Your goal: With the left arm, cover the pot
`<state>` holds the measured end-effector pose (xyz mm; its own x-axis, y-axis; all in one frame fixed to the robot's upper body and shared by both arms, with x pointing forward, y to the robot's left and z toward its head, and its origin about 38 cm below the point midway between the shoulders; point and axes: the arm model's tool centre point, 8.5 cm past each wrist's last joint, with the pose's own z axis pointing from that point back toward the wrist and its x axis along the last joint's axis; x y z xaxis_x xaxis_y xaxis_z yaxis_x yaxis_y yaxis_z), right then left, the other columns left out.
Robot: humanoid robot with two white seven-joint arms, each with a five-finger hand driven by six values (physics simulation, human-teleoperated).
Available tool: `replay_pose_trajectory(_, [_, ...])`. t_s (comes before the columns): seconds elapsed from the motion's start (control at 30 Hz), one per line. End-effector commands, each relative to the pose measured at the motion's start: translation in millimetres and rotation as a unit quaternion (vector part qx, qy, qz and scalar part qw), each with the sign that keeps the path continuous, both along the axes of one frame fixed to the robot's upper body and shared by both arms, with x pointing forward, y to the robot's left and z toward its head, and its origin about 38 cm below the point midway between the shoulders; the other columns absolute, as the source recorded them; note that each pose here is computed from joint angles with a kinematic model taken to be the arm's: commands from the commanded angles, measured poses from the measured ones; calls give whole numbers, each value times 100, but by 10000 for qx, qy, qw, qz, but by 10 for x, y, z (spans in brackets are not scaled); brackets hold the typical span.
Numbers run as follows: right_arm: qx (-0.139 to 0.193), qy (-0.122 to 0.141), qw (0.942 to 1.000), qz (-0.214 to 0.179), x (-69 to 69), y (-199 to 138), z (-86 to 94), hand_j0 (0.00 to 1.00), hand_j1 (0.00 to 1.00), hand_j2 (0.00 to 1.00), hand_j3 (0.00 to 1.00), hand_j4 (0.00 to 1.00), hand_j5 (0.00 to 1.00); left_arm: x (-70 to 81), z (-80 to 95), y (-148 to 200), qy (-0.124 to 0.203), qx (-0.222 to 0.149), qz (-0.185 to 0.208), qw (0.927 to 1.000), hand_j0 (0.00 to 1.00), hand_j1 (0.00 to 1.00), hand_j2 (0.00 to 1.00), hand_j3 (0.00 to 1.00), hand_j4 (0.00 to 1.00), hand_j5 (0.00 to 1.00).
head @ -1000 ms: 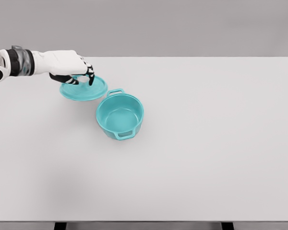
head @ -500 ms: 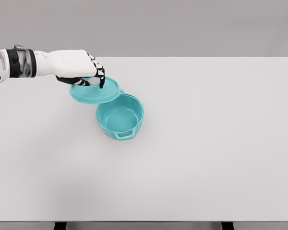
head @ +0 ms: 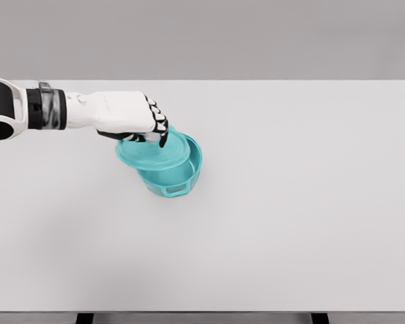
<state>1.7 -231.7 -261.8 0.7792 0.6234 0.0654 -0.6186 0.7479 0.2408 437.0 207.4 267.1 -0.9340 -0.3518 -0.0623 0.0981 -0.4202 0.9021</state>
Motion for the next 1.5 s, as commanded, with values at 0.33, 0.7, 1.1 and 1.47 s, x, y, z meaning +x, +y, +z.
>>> replay_pose_trajectory(0.33, [3,-3,10000,0,2,1,0,100,100,100,100,100,100,-2,-14,-136,17,-105,-112,9999,52,52,52,52,52,52])
replay_pose_trajectory(0.7, [3,-3,10000,0,2,1,0,100,100,100,100,100,100,-8,-68,-189,74,-120,-152,9998,52,52,52,52,52,52])
replay_pose_trajectory(1.1, [3,-3,10000,0,2,1,0,100,100,100,100,100,100,-13,-131,-224,88,-74,-169,9998,55,55,55,55,55,55])
replay_pose_trajectory(1.47, [-1,4,10000,-1,-2,-2,0,100,100,100,100,100,100,32,-161,-226,-90,119,-109,9998,56,56,56,56,56,56])
